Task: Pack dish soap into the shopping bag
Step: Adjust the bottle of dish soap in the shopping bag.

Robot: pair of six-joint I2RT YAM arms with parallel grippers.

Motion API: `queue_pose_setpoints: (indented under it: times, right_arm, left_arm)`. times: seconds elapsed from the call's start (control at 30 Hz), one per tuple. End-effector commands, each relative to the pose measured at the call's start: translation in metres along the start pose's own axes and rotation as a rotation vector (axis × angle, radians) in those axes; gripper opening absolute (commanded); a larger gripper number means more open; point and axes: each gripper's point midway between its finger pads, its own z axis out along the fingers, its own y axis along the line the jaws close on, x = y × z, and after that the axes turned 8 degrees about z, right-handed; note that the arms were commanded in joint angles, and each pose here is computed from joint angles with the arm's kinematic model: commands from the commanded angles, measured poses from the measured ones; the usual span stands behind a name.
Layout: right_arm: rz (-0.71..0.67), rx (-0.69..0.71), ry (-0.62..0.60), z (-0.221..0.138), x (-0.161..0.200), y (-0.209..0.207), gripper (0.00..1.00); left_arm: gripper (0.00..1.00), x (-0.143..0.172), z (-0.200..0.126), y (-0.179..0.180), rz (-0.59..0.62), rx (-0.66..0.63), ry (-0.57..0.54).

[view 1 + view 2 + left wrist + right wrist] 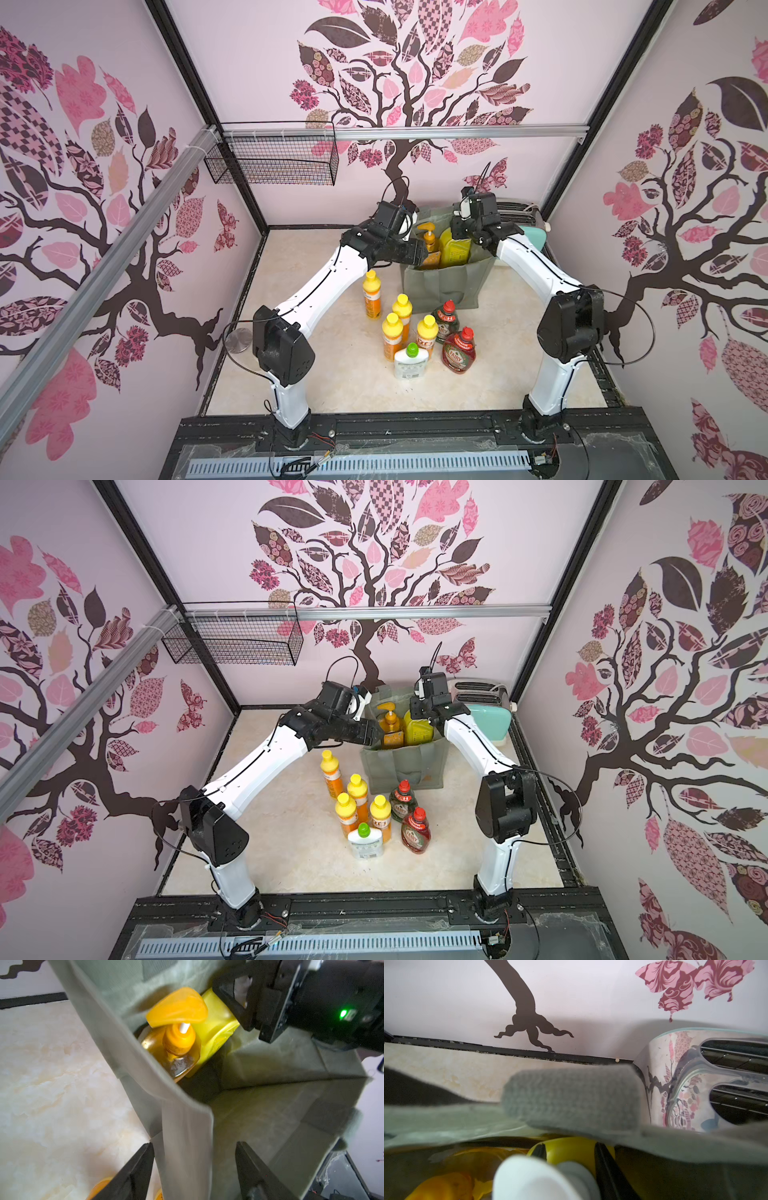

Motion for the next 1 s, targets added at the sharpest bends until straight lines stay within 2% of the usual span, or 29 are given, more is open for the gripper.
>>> queue_pose_setpoints:
  times: [0.0,0.2,0.37,0.5,0.63,0.7,0.77,0.8,0.87,0.97]
  right_arm:
    - [-0.115,-0.032,-0.082,-0.047,-0.045,0.011,0.05]
    - [-0.253,-0.044,-0.098,-0.051,-0.047,0.014,0.05]
    - [-0.315,0.014,-0.199,-0.064,-0.06,0.006,0.02]
    - [-0.344,0.035,-0.252,-0.064,-0.07,0.003,0.0]
    - [-0.333,0.036,-0.194,-0.043,-0.059,-0.004,0.01]
    - [-0.313,0.025,-0.154,-0.032,-0.044,-0.008,0.06]
    - [-0.295,0.019,-0.121,-0.024,-0.03,-0.011,0.17]
    - [-0.283,0.013,-0.109,-0.023,-0.026,-0.01,0.25]
    - [-0.246,0.001,-0.102,-0.027,-0.027,-0.009,0.49]
    - [-0.196,-0.005,-0.113,-0.044,-0.036,-0.007,0.76]
  left_arm:
    - [0.61,0.021,0.005,0.014,0.025,-0.071,0.062]
    - [0.38,0.022,0.015,0.023,0.035,-0.115,0.082]
    - [0.19,0.025,0.02,0.027,0.042,-0.135,0.101]
    - [0.13,0.028,0.021,0.027,0.041,-0.132,0.108]
    - [0.11,0.027,0.018,0.026,0.042,-0.136,0.103]
    - [0.12,0.025,0.015,0.024,0.041,-0.132,0.096]
    - [0.19,0.024,0.012,0.02,0.041,-0.12,0.09]
    - [0.26,0.025,0.011,0.018,0.042,-0.113,0.091]
    - [0.48,0.025,0.004,0.01,0.048,-0.1,0.084]
    - [0.7,0.026,-0.011,-0.004,0.07,-0.098,0.065]
